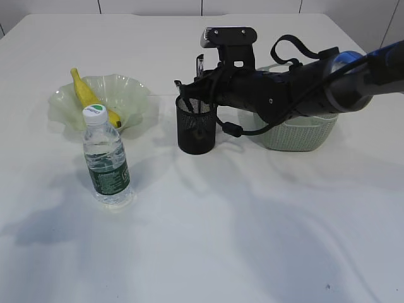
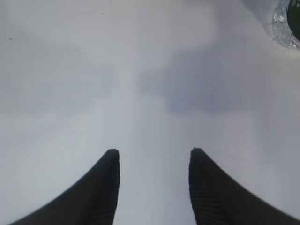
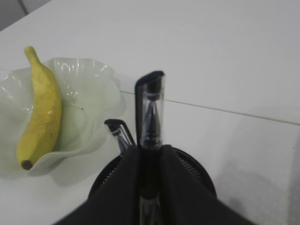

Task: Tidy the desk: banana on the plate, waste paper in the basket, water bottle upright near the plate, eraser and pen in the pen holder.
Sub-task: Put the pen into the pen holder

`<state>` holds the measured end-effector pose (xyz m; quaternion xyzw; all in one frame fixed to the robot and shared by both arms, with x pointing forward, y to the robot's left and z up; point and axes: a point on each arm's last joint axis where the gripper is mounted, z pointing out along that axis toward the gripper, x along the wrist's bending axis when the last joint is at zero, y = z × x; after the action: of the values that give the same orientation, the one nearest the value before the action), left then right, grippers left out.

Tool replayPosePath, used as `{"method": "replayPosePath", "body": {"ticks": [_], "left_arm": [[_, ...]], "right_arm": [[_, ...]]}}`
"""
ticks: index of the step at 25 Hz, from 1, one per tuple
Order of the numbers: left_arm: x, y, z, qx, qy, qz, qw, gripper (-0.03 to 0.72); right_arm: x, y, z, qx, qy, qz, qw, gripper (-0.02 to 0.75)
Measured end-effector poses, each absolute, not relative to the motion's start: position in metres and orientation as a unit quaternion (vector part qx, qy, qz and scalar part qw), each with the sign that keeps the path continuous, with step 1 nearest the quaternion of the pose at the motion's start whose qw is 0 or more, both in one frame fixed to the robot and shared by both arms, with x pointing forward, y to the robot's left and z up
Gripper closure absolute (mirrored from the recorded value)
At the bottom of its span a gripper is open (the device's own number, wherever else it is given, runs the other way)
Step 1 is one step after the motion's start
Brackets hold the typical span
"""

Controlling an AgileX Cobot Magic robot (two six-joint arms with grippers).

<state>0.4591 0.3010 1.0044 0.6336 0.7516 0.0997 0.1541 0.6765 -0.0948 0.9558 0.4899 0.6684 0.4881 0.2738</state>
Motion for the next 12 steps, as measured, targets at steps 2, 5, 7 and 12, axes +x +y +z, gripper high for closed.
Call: {"method": "replayPosePath", "body": {"ticks": [2,5,7,12], "left_arm": [[0.4591,0.301,1.0044,0.634,0.752,0.1,0.154,0.354],[0.4591,0.301,1.0044,0.634,0.752,0.1,0.154,0.354],[0.4591,0.301,1.0044,0.634,0.752,0.1,0.154,0.354],[0.4589,0.301,1.0043,0.634,0.752,0.099,0.153,0.355]], "right_arm": [[0.6762,-0.0949,0.9549,0.492,0.671,0.484,0.272,0.647],[0.676,-0.095,0.9543,0.493,0.672,0.482,0.27,0.606],[0.676,-0.095,0.9543,0.493,0.672,0.482,0.27,0.589],[0.676,-0.095,0.9543,0.493,0.672,0.482,0.27,0.53]]}}
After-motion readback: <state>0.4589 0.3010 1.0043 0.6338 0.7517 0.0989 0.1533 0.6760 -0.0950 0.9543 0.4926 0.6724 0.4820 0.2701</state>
